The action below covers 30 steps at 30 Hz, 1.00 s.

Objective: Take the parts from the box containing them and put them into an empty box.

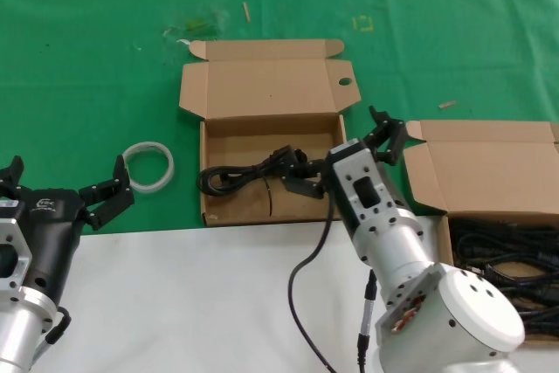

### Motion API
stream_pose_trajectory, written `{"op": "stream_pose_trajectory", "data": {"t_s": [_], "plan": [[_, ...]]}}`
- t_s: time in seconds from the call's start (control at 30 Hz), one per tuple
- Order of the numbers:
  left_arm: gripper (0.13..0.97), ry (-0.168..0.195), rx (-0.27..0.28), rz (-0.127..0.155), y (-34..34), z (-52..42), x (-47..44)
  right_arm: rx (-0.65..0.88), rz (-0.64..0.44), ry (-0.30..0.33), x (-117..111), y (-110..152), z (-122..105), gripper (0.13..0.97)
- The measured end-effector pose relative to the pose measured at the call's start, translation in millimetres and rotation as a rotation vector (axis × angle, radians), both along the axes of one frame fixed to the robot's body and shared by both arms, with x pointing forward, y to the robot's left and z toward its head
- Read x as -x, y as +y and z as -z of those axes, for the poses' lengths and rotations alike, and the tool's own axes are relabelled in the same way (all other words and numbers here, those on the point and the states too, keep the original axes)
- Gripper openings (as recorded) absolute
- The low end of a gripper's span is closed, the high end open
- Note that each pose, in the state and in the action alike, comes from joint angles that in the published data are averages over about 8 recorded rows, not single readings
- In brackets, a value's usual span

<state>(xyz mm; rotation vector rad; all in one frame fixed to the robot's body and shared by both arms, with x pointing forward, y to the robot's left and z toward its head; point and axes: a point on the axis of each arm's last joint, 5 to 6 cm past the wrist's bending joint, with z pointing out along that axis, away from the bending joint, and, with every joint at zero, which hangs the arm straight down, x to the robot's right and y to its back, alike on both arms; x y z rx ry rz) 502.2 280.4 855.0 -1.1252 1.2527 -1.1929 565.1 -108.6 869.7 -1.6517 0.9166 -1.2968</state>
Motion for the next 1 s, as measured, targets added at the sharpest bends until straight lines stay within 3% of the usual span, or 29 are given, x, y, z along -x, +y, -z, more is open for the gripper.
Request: {"op": "stream_pose_trajectory", "data": {"t_s": [1.0], "plan": [[0.966, 0.0, 0.0, 0.0, 0.0, 0.0, 0.0, -0.345, 0.113, -0.097, 26, -70, 11, 0.966]]}}
